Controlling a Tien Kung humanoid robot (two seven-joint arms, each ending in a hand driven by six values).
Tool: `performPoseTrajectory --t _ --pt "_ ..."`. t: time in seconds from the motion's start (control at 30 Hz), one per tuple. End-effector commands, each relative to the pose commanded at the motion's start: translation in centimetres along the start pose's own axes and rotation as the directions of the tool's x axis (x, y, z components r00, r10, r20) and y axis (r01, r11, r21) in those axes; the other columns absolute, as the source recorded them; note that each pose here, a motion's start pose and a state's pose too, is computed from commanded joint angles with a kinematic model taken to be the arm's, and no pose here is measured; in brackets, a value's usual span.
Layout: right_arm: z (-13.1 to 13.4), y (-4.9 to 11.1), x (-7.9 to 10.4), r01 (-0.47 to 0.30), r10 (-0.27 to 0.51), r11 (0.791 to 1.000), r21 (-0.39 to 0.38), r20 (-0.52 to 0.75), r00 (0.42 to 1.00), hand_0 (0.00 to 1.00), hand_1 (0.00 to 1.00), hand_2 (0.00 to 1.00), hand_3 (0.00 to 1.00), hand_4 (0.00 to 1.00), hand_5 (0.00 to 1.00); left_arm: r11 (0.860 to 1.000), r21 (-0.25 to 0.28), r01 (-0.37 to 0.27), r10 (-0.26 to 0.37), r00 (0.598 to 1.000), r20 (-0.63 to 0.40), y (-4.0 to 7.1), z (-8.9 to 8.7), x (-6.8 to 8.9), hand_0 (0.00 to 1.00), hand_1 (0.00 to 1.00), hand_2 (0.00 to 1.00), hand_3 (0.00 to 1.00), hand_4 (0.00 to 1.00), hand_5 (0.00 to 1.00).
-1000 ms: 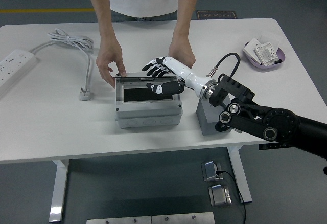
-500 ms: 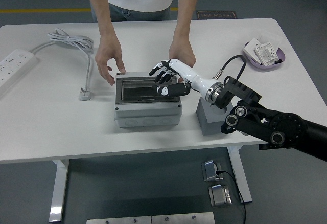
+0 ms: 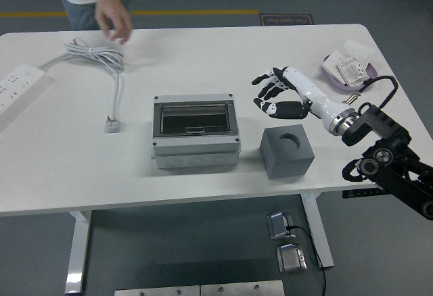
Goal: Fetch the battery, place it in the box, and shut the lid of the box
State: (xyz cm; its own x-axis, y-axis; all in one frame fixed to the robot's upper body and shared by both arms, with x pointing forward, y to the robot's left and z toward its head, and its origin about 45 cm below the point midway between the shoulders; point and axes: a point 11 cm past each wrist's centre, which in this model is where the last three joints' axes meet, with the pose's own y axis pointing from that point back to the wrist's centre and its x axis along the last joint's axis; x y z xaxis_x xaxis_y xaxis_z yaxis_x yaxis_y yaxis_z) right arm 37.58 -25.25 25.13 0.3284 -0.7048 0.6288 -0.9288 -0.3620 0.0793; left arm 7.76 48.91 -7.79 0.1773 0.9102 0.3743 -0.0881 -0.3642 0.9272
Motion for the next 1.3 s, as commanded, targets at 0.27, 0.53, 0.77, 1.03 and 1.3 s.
performPoseTrajectory --t 0.27,0.53,0.77,1.03,1.3 --pt "5.7 3.5 3.3 -0.275 0.28 0.96 -0.058 0.291 0.915 0.513 0.473 0.489 0.601 0.765 0.256 1.0 0.001 0.009 -0.009 1.0 -0.012 -0.1 -0.5 -0.5 0.706 0.751 0.691 0.637 0.586 0.35" --pt "9.9 8.1 3.2 -0.522 0.506 0.842 -0.138 0.538 0.675 0.583 0.492 0.491 0.567 0.79 0.279 1.0 0.01 0.008 -0.008 1.0 -0.03 -0.2 -1.6 -0.6 0.706 0.75 0.69 0.633 0.584 0.347" --pt "10.6 9.3 2.0 -0.568 0.52 0.809 -0.147 0.63 0.577 0.67 0.562 0.571 0.631 0.916 0.438 1.0 0.028 0.006 -0.004 0.999 -0.048 -0.2 -2.8 -0.7 0.705 0.749 0.689 0.633 0.583 0.344" --pt "11.1 9.0 -0.3 -0.541 0.479 0.822 -0.177 0.728 0.49 0.695 0.583 0.587 0.63 0.933 0.485 0.999 0.037 0.004 -0.002 0.998 -0.066 -0.2 -3.6 -0.7 0.705 0.749 0.688 0.634 0.583 0.345" --pt "10.5 8.2 -0.9 -0.511 0.44 0.844 -0.162 0.754 0.487 0.709 0.605 0.597 0.633 0.939 0.508 0.999 0.041 -0.002 0.006 0.997 -0.08 -0.2 -4.6 -0.5 0.705 0.749 0.689 0.634 0.583 0.345"
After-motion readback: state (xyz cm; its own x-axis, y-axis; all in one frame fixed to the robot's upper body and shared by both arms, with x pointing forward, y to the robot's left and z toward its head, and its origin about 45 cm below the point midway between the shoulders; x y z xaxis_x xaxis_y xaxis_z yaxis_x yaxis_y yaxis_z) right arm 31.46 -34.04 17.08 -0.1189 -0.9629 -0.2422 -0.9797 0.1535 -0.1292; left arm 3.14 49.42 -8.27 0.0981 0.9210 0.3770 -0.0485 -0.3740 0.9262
